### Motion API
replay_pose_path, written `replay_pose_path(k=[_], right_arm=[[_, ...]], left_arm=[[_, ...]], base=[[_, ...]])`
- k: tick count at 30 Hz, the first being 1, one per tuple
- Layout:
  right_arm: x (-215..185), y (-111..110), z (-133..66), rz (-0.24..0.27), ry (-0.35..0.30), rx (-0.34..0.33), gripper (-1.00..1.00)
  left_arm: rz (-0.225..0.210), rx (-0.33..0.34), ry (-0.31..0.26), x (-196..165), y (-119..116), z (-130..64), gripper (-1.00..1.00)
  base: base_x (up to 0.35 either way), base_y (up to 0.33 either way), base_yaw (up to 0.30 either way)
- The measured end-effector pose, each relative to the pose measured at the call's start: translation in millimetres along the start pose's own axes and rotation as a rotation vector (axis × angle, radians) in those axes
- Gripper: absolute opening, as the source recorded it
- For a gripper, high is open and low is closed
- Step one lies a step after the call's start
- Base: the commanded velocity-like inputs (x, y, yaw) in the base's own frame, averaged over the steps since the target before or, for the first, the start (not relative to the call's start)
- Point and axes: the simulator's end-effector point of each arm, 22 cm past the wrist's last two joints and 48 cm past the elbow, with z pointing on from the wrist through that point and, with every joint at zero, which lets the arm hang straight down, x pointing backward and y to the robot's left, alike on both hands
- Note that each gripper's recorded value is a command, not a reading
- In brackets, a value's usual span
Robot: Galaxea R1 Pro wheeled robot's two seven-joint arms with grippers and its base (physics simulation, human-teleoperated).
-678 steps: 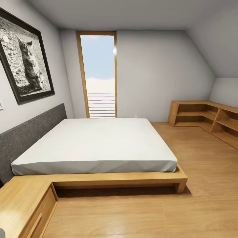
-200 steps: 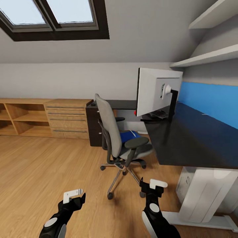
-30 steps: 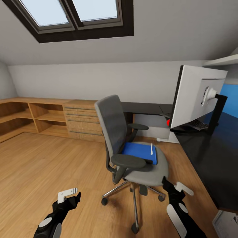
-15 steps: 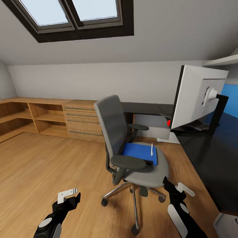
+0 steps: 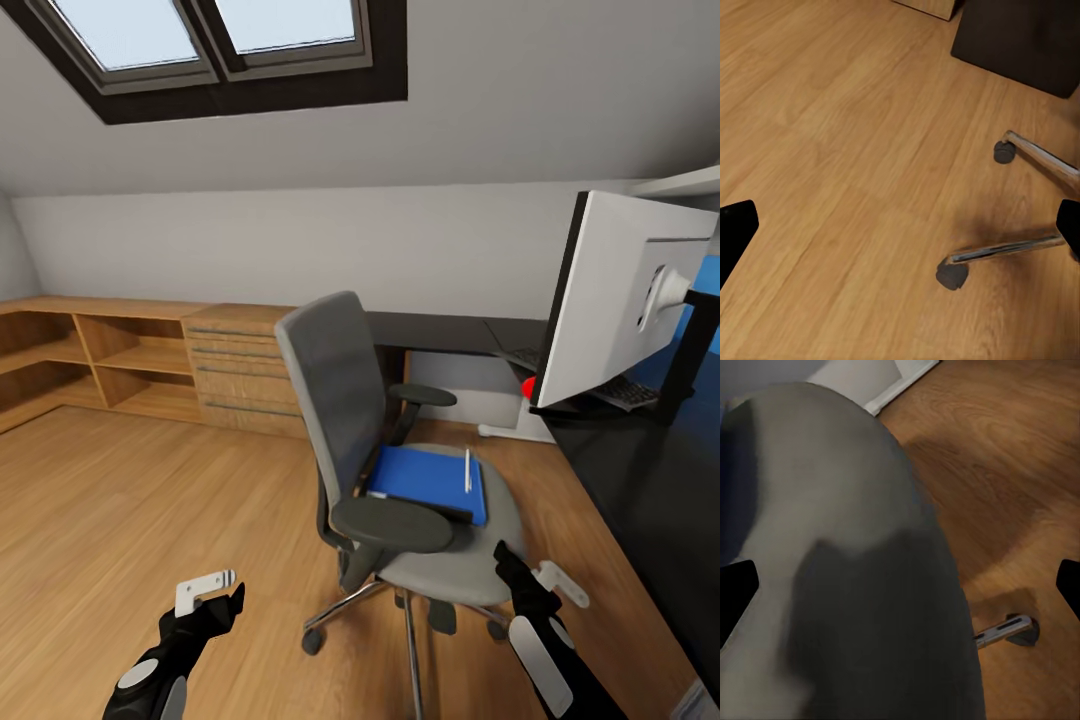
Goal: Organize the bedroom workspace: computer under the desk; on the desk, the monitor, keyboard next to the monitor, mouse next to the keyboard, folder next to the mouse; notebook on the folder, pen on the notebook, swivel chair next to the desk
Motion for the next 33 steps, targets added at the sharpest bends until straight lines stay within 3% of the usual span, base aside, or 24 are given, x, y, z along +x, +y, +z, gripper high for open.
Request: replay_pose_path(k=[12, 24, 33], right_arm=[[-0.4, 1.1, -0.3, -0.003, -0.001, -0.001, 1.00], [1.6, 4.7, -1.3, 0.000, 0.001, -0.007, 1.00], [-2.0, 4.5, -1.2, -0.003, -0.010, -0.004, 1.00]], left_arm=[[0.000, -0.003, 0.002, 0.8, 0.7, 0.0, 1.00], [0.000, -0.003, 0.002, 1.0, 0.7, 0.3, 1.00], [0.000, -0.006, 0.013, 6.0, 1.6, 1.2, 1.00]], base=[[0.217, 0.000, 0.012], [0.015, 0.000, 0.136], [0.000, 0.000, 0.265]])
